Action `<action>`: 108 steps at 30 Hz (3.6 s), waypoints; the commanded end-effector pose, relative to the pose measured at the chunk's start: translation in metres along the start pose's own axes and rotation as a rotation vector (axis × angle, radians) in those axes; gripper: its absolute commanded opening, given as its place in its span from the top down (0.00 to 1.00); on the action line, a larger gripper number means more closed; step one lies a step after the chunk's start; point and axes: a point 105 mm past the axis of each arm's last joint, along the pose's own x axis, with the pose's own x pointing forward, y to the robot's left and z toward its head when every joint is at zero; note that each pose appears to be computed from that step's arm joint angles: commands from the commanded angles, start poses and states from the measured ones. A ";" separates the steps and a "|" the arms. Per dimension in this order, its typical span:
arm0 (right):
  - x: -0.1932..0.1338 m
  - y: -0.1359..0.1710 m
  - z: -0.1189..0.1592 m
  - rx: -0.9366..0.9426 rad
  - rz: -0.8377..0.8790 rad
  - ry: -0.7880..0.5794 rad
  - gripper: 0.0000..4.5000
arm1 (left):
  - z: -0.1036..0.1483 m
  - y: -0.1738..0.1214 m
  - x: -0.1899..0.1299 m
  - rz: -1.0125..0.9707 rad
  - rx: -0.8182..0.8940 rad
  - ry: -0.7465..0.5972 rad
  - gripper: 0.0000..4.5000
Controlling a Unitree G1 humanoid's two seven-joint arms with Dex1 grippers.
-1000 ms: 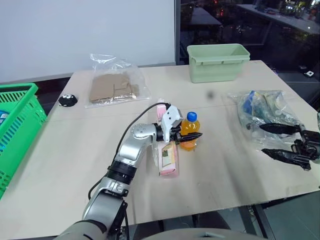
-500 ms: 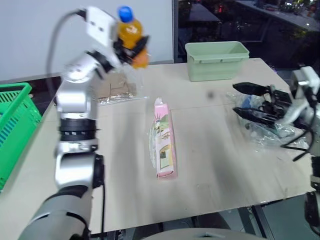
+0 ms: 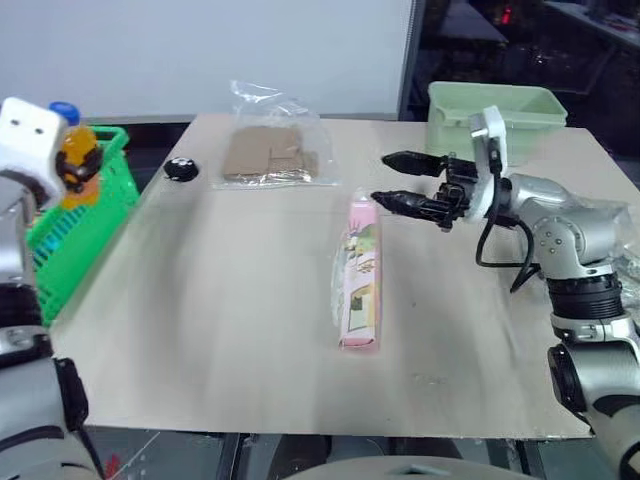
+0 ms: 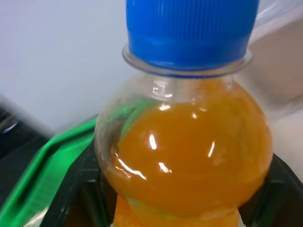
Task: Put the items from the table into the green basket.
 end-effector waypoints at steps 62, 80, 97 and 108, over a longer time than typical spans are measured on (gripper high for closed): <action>-0.087 -0.009 -0.002 -0.195 -0.327 0.057 0.00 | 0.095 -0.310 -0.055 -0.791 -0.576 0.145 0.02; -0.152 0.033 -0.056 -0.048 -0.440 0.263 0.00 | 0.071 -0.382 -0.091 -0.949 -0.486 0.376 0.02; -0.174 0.067 -0.067 -0.004 -0.558 0.284 0.00 | 0.057 -0.400 -0.100 -0.957 -0.428 0.456 0.34; -0.169 0.059 -0.057 -0.020 -0.533 0.251 0.00 | 0.071 -0.372 -0.063 -0.759 -0.521 0.328 1.00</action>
